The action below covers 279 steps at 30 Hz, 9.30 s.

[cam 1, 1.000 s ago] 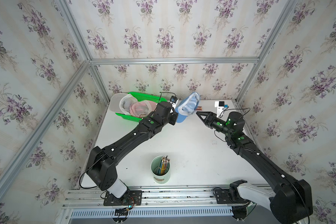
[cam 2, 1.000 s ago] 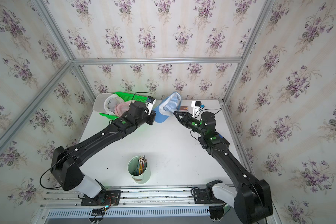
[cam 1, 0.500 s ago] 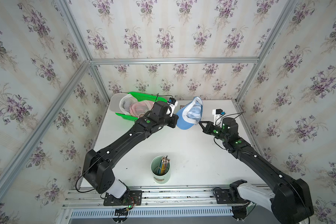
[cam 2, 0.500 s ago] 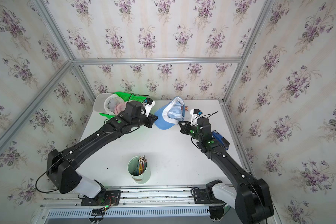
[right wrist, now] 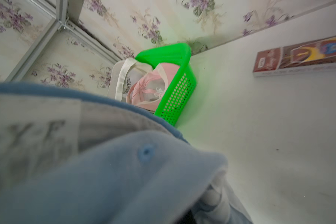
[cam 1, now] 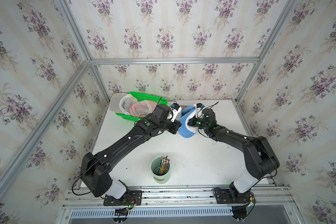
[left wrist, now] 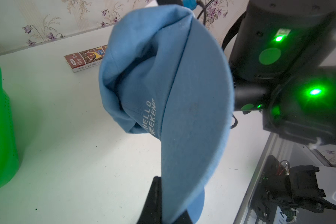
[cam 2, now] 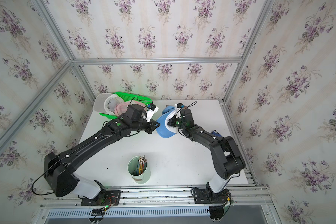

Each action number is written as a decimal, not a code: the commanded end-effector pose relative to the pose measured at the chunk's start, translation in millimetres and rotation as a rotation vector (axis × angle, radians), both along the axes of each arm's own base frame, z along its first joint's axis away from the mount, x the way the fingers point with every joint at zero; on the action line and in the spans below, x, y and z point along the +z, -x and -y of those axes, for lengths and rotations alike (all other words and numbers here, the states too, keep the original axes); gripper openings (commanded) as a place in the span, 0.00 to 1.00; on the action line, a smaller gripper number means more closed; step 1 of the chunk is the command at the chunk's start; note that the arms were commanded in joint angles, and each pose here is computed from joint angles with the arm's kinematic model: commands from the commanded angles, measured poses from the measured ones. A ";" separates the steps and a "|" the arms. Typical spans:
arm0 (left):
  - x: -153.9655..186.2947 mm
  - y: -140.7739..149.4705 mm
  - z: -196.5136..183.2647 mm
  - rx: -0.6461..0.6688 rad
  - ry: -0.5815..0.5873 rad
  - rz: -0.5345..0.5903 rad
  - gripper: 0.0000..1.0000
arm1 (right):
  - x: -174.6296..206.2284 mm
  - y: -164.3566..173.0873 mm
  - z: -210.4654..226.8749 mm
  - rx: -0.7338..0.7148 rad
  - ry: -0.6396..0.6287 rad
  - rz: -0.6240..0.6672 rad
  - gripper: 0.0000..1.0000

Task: Turn the baseball cap inside out
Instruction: Turn over the baseball cap.

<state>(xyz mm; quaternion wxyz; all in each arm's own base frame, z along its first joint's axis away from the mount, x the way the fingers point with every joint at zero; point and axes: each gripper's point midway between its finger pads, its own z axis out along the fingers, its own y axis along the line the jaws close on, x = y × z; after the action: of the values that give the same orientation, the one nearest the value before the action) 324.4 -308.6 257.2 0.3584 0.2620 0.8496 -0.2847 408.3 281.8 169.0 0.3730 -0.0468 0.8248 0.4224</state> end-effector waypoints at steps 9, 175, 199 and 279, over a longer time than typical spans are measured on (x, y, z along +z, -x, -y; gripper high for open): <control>14.8 -0.9 -16.1 0.009 0.049 0.030 0.00 | 46.4 44.3 47.6 0.046 -0.174 0.091 0.43; -47.8 -39.9 12.3 -0.088 0.007 -0.136 0.12 | 203.9 125.5 158.3 -0.015 -0.197 0.711 0.00; 42.9 -24.6 3.2 -0.148 -0.107 0.189 0.54 | 167.0 116.5 146.6 0.112 -0.092 0.615 0.00; 3.2 -34.4 -0.9 -0.217 -0.525 0.359 0.00 | 107.2 33.2 167.6 -0.066 0.108 0.269 0.00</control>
<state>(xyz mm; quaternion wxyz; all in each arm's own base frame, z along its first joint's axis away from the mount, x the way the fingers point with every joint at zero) 353.5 -341.0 273.1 0.4302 0.5028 0.7411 -0.1139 342.0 148.4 302.3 0.4527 -0.1665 0.7395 0.4696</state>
